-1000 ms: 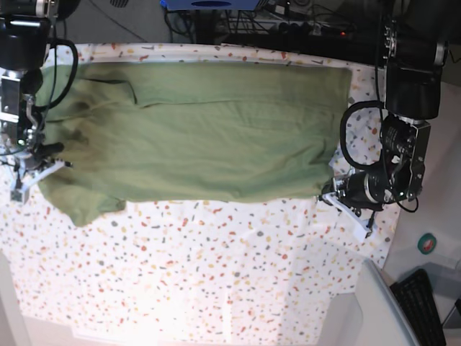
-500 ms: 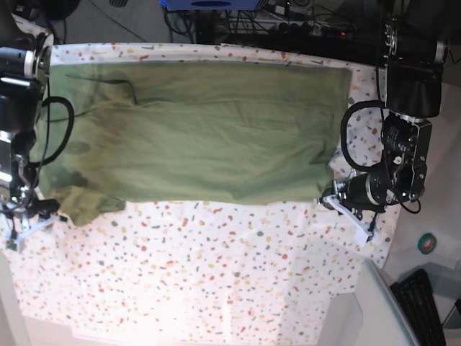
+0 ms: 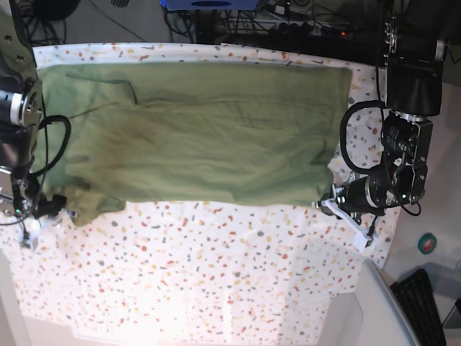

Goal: Layout the t-shirt on the table in an organized manner, then fold the t-shirt properly
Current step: 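Release and regrasp the folded edge with both grippers, then fold the grasped edge further over the shirt with both grippers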

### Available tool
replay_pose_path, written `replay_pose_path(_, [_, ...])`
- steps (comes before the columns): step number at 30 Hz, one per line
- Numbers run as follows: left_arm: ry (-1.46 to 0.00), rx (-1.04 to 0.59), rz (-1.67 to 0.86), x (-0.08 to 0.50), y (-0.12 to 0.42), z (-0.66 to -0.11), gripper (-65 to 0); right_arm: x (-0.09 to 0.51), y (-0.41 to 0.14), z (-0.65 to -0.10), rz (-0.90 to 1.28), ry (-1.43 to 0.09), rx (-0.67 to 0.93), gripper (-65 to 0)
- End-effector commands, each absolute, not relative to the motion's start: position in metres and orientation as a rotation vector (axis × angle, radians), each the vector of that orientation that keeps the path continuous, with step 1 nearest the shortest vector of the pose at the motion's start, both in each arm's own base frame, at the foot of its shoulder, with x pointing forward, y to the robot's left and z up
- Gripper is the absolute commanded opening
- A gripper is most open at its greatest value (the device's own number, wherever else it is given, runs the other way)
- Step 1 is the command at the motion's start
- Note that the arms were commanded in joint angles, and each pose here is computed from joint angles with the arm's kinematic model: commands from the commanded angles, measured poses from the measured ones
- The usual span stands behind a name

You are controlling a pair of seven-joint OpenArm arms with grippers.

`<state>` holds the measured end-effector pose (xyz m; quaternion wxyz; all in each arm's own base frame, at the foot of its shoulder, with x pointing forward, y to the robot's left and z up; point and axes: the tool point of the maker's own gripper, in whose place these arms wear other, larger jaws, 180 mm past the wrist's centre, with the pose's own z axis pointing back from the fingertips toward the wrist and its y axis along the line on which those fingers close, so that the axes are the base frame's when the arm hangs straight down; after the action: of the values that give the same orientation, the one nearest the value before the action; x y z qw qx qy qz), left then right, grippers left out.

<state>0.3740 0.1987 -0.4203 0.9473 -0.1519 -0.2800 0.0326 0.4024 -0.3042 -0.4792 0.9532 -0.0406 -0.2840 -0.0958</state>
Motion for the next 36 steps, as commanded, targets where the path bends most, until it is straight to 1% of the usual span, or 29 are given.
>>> replay_pose_path(1, [-0.626,-0.314,0.062,0.388,0.202,-0.403,-65.0,0.423,-0.312,-0.458,-0.198,-0.642,-0.093,-35.0])
replay_pose_path(8, [-0.624,-0.313,0.062,0.388,0.202,-0.404,-65.0,0.405,-0.313,-0.474,-0.194,-0.597,-0.1,-35.0])
replay_pose_path(18, [-0.615,-0.313,0.063,0.384,0.202,-0.407,-65.0,0.392,-0.311,-0.493,-0.2,-0.627,-0.097,-36.0])
replay_pose_path(19, [-0.614,-0.313,0.064,0.383,0.202,-0.408,-65.0,0.394,-0.311,-0.492,-0.2,-0.642,-0.098,-37.1])
replay_pose_path(20, [-0.612,-0.313,0.064,0.383,0.202,-0.408,-65.0,0.396,-0.311,-0.49,-0.199,-0.658,-0.1,-40.1])
replay_pose_path(21, [-0.61,-0.313,0.064,0.382,0.202,-0.409,-65.0,0.397,-0.313,-0.489,-0.199,-0.672,-0.103,-45.0])
replay_pose_path(22, [-0.61,-0.313,0.064,0.382,0.202,-0.409,-65.0,0.399,-0.313,-0.487,-0.2,-0.687,-0.104,-51.6])
replay_pose_path(23, [-0.609,-0.313,0.064,0.381,0.202,-0.41,-65.0,0.401,-0.314,-0.485,-0.2,-0.703,-0.106,-59.9])
replay_pose_path(24, [-0.609,-0.313,0.064,0.381,0.202,-0.41,-65.0,0.402,-0.314,-0.484,-0.2,-0.709,-0.106,-65.0])
replay_pose_path(29, [-0.61,-0.315,0.062,0.382,0.202,-0.408,-65.0,0.406,-0.314,-0.481,-0.2,-0.718,-0.106,-65.0])
replay_pose_path(32, [-0.595,-0.326,0.019,0.378,0.191,-0.399,-65.0,0.41,-0.316,-0.475,-0.194,-0.738,-0.112,-65.0])
replay_pose_path(36, [-0.618,-0.335,-0.027,0.373,0.18,-0.388,-65.0,0.408,-0.318,-0.47,-0.174,-0.75,-0.129,-65.0])
